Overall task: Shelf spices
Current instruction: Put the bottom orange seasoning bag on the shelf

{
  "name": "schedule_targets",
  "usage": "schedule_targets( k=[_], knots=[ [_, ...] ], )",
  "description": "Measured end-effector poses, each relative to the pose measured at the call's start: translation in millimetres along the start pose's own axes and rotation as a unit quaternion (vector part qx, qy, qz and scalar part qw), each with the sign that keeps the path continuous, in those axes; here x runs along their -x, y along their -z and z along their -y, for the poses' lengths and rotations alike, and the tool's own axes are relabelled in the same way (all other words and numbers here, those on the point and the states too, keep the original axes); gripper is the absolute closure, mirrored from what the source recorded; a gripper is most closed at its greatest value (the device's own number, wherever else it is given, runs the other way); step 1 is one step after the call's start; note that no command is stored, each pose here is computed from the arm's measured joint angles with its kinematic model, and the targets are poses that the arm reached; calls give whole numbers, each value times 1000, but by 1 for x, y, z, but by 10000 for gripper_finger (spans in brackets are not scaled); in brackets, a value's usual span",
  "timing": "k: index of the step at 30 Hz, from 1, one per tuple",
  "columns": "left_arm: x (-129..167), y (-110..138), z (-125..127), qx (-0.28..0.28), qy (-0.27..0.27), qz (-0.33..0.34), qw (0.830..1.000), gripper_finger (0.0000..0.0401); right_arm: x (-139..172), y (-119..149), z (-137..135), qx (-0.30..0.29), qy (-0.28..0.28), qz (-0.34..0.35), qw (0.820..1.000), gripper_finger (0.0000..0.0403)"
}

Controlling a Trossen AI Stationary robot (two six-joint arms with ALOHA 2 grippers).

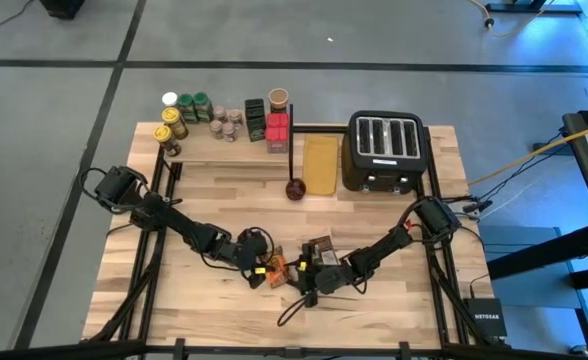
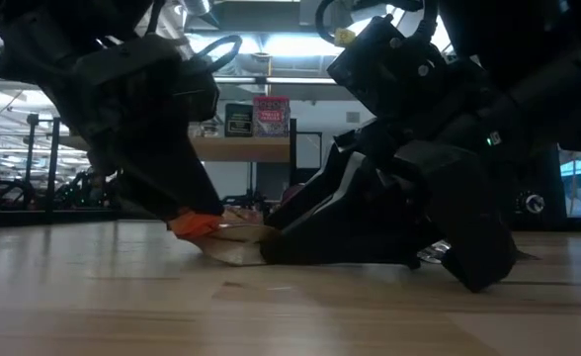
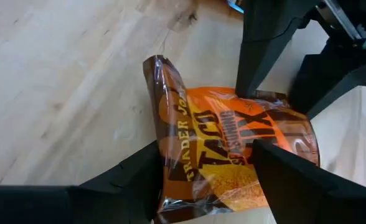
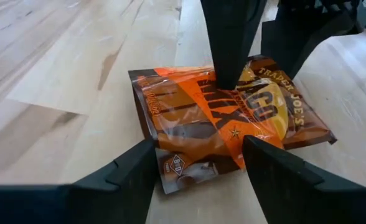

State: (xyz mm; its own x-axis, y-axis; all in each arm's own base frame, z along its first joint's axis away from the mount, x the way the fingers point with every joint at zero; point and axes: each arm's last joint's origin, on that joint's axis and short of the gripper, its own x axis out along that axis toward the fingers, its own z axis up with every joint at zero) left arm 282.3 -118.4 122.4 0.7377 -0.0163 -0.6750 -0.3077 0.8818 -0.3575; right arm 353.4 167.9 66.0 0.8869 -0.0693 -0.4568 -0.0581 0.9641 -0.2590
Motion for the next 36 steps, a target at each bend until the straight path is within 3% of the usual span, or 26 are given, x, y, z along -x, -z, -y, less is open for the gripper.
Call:
schedule_targets(
  k=[13,18,23,25,28,31,36],
  knots=[
    [1,-10,9,2,46,45,998,182,0,2,0,6,3,-3,1000,166],
    [1,-10,9,1,45,46,998,230,0,2,0,8,3,-4,1000,166],
    [1,-9,8,-26,42,45,998,307,0,1,0,14,3,-4,1000,166],
    [2,-10,8,-38,39,43,998,342,7,-4,-2,47,3,-12,999,166],
    [11,-13,7,-49,26,38,998,385,21,-13,-2,90,52,-30,994,166],
    [24,-18,6,-57,7,42,997,389,36,-21,-2,125,85,-48,987,166],
    [59,-34,3,-63,-19,73,995,386,56,-34,-1,127,106,-58,985,166]
  ],
)
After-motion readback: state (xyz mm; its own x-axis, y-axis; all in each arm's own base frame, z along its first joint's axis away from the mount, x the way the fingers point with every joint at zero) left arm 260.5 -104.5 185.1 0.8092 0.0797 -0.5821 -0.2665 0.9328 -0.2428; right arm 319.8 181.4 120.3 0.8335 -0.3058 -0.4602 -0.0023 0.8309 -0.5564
